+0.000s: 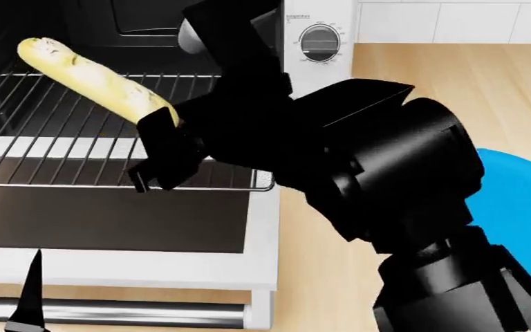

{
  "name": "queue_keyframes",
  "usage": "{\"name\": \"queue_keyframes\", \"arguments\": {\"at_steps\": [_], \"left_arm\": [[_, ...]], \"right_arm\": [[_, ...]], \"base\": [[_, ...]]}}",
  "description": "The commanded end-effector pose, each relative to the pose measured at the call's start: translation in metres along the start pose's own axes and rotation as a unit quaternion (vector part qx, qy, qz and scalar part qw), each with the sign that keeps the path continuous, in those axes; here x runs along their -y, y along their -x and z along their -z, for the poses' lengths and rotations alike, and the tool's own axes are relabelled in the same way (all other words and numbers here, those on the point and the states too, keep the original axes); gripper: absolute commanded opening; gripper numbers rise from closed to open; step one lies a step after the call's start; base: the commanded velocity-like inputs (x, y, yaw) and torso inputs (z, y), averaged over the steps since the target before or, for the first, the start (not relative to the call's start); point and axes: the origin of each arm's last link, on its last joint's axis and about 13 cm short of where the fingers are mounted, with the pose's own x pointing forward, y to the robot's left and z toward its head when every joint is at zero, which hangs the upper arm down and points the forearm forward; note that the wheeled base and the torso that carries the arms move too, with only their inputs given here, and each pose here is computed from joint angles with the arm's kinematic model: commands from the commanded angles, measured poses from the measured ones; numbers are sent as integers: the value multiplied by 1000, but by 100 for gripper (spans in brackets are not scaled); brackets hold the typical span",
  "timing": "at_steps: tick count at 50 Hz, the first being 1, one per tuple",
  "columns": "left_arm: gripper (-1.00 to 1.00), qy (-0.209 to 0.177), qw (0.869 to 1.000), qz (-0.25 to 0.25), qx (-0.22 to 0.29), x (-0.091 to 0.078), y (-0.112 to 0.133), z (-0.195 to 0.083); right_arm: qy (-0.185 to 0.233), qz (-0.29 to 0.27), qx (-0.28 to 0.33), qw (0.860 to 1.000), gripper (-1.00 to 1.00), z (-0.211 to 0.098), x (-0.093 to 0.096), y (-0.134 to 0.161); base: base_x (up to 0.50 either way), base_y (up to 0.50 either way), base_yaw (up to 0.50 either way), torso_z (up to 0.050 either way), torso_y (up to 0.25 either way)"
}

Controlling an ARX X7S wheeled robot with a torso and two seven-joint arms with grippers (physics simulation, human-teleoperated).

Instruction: Pick the baguette from the rack and place it on the plate on the counter.

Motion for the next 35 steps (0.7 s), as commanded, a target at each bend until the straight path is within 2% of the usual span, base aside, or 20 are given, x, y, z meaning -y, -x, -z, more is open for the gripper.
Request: {"name": "queue_keyframes", "arguments": {"at_steps": [1,9,21,31,35], "left_arm": [[100,1,1000,3,-2,1,0,2],[100,2,1000,5,-1,2,1,3],[100,1,1000,9,1,3,0,1],[100,1,1000,11,2,4,-1,2],[100,1,1000,11,3,4,-1,2]], "right_arm": [[19,46,41,998,-100,5,-16,45],[9,84,55,995,-100,16,-23,73],[-13,161,66,985,-100,34,-21,109],[-37,218,86,971,-100,41,-27,135],[-50,256,87,961,-100,49,-24,147]], "base": [[0,0,0,0,0],[0,0,0,0,0],[0,0,0,0,0],[0,0,0,0,0],[0,0,0,0,0]]}}
